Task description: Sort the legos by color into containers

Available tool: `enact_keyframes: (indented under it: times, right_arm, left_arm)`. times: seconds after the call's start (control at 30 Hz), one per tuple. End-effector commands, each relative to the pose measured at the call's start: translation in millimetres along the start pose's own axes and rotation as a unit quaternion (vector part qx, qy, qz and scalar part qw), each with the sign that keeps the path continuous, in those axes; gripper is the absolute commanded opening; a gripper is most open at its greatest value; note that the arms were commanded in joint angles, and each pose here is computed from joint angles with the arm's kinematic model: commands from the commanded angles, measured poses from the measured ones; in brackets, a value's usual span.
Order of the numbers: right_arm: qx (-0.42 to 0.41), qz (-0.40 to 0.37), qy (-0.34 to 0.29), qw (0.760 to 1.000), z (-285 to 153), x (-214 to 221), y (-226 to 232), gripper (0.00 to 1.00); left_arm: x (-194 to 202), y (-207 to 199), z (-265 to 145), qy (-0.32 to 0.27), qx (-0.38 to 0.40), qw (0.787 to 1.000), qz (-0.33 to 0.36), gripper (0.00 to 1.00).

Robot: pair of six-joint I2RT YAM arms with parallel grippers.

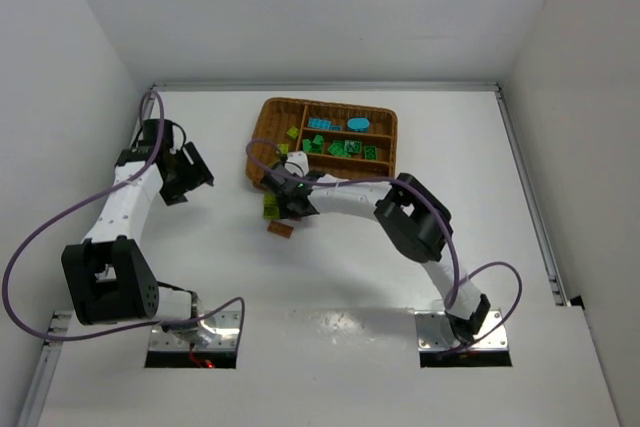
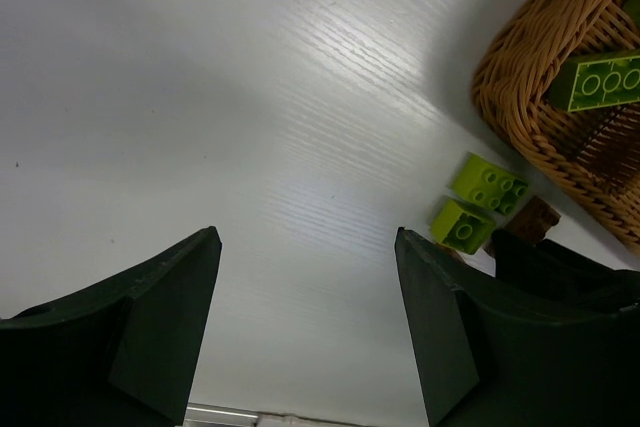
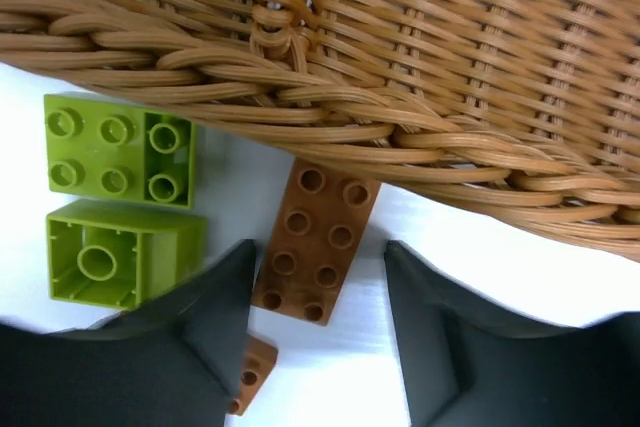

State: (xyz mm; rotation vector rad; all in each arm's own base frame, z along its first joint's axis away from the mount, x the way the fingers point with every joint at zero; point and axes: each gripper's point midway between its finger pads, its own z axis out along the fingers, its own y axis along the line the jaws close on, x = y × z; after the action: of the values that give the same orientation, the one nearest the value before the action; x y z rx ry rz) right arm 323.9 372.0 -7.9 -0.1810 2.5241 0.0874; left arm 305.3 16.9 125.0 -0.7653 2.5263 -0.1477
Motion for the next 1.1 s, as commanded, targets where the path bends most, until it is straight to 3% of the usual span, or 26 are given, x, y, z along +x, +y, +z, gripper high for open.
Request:
enact_keyframes:
  times: [0.0,0.2,0.27,0.3,0.4,0.6,0.87,1.07]
  right_arm:
    - [0.041,-0.005,-0.014,0.999,-1,-5,-11,0.49]
    - [0.023,0.008,-0.048,0.999,-42,-10,-29,0.23]
    - [-0.008,-0.006,-0.038,0.999,-56,5,-31,0.21]
    - [-0.044,0.014,-0.067,0.997,-79,-13,-24,0.21]
    - [-0.057,0.010,-0.075,0.996,-98,-7,-40,0.21]
    - [-0.011,0.012,-0.114,0.993,-123,-34,-85,0.21]
    - [-0.017,0.039,-0.105,0.994,-80,-98,-88,0.21]
    - [-0.002,0.031,-0.088,0.996,-35,-111,-80,0.25]
  left_arm:
    - [-4,-3,-7,-0.018,0.008,1.000,0.010,0.77]
    - [-4,-3,-7,-0.018,0.008,1.000,0.010,0.77]
    - [-3,-4,-7,-0.016,0.012,1.000,0.010,0.77]
    - [-3,-4,-7,-0.015,0.012,1.000,0.010,0.77]
    - [-3,-6,-8,-0.013,0.016,1.000,0.011,0.77]
    - [-2,-7,-8,-0.011,0.021,1.000,0.011,0.77]
    - [-2,-7,-8,-0.011,0.021,1.000,0.011,0.77]
    - [-3,-6,-8,-0.013,0.017,1.000,0.011,0.77]
